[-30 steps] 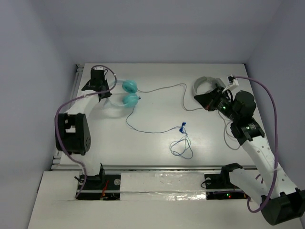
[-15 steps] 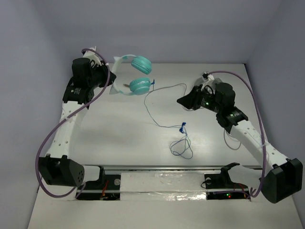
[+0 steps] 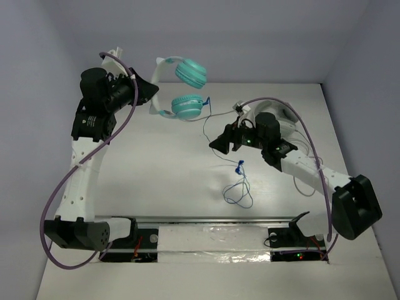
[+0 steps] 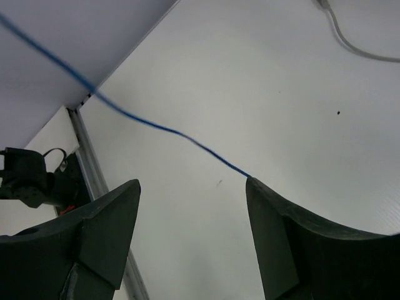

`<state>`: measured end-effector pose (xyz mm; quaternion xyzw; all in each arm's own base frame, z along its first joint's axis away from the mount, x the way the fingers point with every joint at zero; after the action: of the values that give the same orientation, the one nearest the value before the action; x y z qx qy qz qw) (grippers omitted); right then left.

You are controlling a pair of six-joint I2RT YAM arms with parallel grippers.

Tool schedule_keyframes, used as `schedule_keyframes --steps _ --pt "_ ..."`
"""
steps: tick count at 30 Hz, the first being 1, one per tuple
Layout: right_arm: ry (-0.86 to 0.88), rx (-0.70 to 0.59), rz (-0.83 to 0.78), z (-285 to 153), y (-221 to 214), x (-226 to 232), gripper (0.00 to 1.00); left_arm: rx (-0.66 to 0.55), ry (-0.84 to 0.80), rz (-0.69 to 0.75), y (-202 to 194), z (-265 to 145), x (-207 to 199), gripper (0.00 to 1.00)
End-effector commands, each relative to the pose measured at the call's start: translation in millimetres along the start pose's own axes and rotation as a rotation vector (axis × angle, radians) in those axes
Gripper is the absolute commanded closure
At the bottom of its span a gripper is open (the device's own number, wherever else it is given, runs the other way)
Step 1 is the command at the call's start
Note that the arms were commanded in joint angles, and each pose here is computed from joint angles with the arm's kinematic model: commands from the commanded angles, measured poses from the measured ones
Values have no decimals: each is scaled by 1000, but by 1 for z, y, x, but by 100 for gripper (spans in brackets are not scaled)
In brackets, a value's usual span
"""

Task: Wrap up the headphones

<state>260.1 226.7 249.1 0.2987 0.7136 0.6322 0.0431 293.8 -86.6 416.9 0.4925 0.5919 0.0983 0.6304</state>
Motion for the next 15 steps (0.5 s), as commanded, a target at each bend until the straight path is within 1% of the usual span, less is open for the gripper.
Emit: schedule_keyframes --steps 1,5,7,11,14,15 --pt "42 -54 -51 11 -2 -4 26 -101 -184 17 26 -23 -43 100" --pt "34 -62 -45 19 -10 -8 27 -105 -226 14 29 -26 -52 100" --pt "32 -44 -36 23 -15 -12 28 -113 -237 14 31 -29 -56 100" --pt "-1 -32 -2 31 -36 -22 31 -134 -276 27 40 -38 -70 100" --pt "3 -29 16 35 -43 -25 34 -150 -312 29 47 -45 -81 100" --pt "12 -12 30 37 -52 -24 36 -151 -322 29 49 -46 -83 100"
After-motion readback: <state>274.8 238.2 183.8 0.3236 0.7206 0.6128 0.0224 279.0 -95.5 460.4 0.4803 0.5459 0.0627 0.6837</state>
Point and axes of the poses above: each gripper's point midway between its finger pads, its own z axis out along the fingers, its own x axis along the line the jaws close on, y = z × x, the point moved 8 cm from there along -z, back along the fingers, and after that the axes turned 9 degrees about -z, right-handed, at the moved point
